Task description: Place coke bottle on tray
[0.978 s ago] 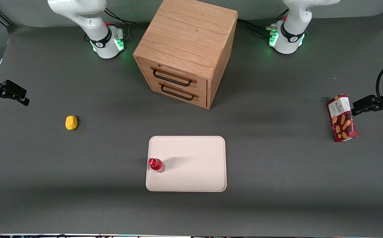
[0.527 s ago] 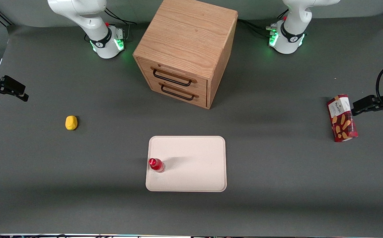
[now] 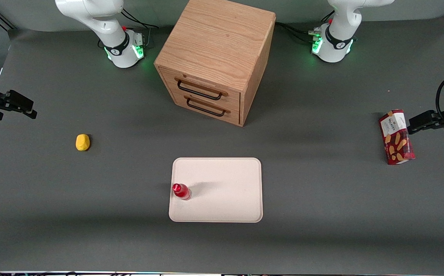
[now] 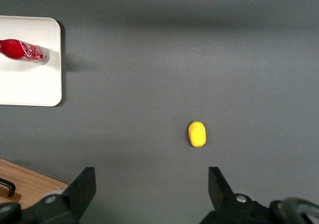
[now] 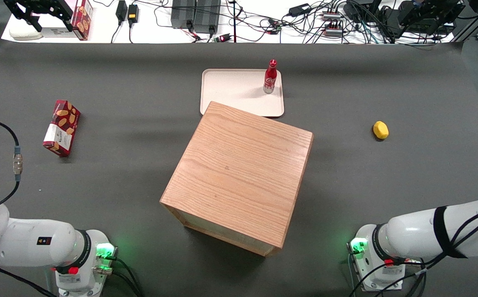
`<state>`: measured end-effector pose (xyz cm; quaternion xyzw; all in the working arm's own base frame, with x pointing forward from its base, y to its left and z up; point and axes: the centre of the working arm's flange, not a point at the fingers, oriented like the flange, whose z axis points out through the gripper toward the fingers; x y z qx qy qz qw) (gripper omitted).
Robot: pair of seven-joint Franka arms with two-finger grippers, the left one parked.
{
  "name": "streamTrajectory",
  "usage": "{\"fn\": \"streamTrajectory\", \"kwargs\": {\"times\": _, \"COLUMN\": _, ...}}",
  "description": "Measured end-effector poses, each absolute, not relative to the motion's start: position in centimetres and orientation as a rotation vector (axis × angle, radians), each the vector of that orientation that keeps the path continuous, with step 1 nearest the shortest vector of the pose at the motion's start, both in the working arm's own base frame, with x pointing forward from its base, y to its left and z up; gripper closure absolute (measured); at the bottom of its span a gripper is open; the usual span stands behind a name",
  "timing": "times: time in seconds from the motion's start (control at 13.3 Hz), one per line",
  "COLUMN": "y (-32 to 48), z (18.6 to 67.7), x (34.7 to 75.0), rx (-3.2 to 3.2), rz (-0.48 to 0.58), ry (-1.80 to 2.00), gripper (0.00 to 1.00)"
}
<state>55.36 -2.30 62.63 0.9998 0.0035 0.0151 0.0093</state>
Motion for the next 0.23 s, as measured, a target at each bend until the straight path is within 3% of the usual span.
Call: {"fn": "streamTrajectory", "kwargs": {"times": 0.23, "y": -2.32, "z": 62.46, "x": 55.38, "rx": 3.123, "rz": 0.042, "ry": 0.010, "gripper": 0.00}}
